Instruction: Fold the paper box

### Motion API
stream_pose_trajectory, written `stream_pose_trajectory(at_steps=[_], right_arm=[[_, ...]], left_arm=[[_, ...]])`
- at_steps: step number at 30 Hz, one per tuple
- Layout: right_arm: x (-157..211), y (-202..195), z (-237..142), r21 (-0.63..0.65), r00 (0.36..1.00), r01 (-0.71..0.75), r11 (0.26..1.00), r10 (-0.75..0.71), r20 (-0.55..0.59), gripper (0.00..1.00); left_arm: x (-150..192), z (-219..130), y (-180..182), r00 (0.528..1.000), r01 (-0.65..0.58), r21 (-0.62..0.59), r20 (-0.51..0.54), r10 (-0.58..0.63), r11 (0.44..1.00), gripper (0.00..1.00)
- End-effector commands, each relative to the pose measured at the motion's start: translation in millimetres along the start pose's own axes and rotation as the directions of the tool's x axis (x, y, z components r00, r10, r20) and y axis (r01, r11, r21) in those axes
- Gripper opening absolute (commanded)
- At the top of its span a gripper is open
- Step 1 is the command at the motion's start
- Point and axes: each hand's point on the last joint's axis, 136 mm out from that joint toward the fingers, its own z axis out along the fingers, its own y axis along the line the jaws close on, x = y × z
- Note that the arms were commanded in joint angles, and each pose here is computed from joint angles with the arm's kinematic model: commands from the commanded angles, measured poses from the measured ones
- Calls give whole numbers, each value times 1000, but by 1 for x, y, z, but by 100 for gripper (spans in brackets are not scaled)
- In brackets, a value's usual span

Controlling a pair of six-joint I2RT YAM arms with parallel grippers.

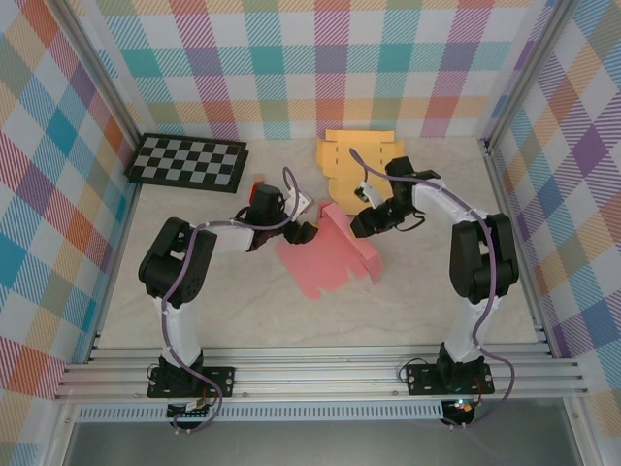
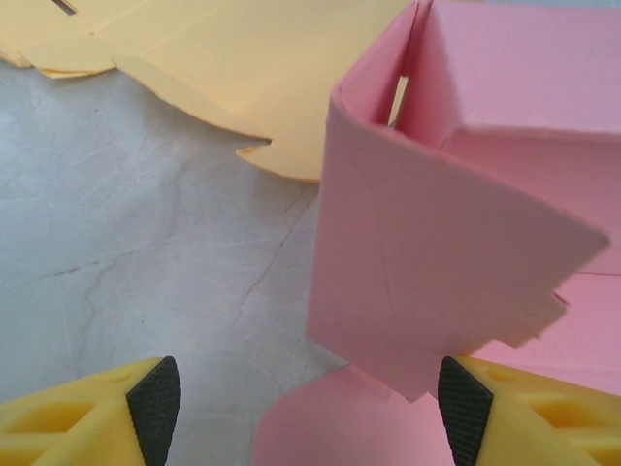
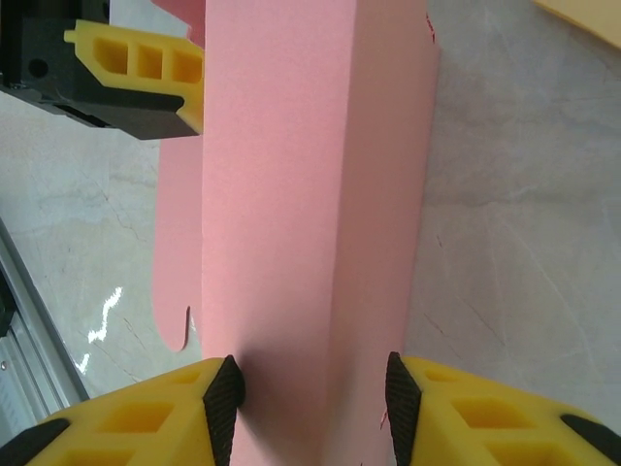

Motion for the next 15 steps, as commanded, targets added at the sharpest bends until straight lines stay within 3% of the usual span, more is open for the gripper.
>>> stream_pose_trajectory(at_steps=[1,8,15], right_arm=[[10,-4,3,-6,999,32,999,-32,-44,46],[10,10,-2,-53,996,82,995,-83,-19,46],[13,11,10,-20,985,151,988,-152,-80,45]], left_arm=[[-22,-11,7,999,-16,-7,50,17,1000,73],[-29,-4,-1,995,-84,65,51,81,994,74],[-31,2,-12,990,-143,101,32,140,985,74]])
